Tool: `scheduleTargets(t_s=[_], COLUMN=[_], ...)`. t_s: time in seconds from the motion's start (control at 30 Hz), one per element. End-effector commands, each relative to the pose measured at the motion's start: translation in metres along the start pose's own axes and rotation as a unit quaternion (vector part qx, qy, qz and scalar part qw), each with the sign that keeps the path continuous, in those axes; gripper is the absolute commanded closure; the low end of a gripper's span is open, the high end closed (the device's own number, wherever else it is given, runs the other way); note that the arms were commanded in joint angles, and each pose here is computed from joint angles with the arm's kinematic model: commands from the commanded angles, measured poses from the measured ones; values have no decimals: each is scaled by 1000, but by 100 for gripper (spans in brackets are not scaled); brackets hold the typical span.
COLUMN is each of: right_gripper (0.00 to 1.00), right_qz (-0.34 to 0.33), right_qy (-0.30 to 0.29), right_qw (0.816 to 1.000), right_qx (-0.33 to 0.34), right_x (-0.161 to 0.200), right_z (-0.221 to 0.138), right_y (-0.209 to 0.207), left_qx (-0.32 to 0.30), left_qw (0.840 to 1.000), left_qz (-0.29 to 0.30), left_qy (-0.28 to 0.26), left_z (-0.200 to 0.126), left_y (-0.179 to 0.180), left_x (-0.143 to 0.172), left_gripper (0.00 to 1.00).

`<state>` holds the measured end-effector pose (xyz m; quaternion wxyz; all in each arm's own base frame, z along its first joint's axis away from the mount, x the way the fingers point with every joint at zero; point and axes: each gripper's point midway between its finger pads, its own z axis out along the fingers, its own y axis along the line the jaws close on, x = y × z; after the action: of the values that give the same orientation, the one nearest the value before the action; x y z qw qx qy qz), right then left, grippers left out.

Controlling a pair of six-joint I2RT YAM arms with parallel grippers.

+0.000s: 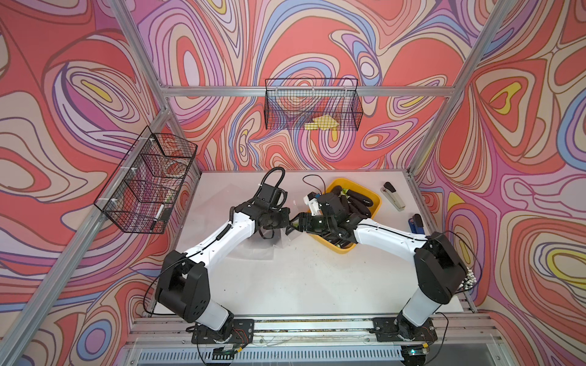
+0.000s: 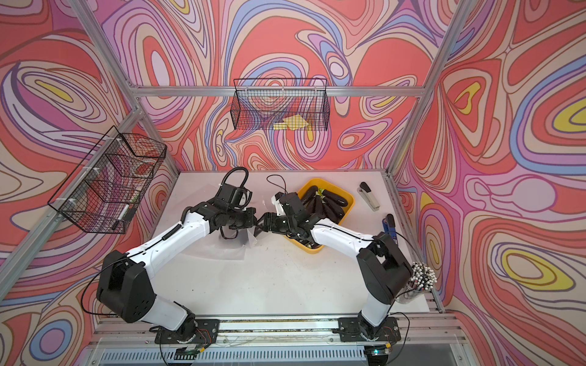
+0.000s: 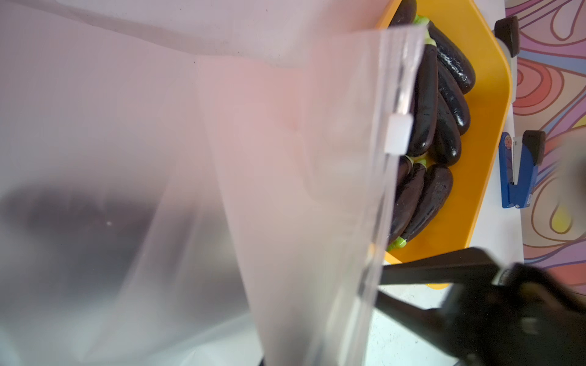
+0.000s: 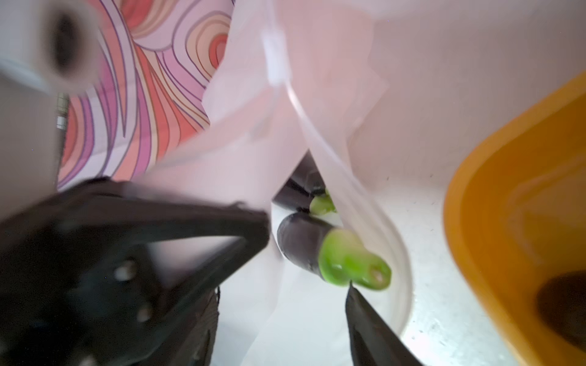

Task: Place the eggplant in a zip-top bag and seal the zipper
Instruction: Pick up the eggplant from the basket.

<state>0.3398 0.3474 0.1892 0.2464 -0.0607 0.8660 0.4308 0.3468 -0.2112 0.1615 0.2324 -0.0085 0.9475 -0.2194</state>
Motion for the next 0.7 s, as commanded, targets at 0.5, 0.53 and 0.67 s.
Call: scheduleTargets(t_s=[0.5, 0.53, 0.67], right_gripper=[47, 47, 48], right_qz=[4, 12, 18], right_qy=[-120, -108, -81], right_qw=[917, 916, 917], right_qx=[380, 387, 391], right_x=[-97, -92, -87], right_z=[-95, -89, -74], right_y=[-227, -241, -259], left_qx=[7, 5, 2], left_qw=[1000, 1000, 1000], left_qz=[7, 7, 8], left_qy=[22, 22, 19], left_z=[6, 6, 3], left_y=[-3, -1, 1], left_x=[13, 14, 14], left_gripper=[100, 100, 100])
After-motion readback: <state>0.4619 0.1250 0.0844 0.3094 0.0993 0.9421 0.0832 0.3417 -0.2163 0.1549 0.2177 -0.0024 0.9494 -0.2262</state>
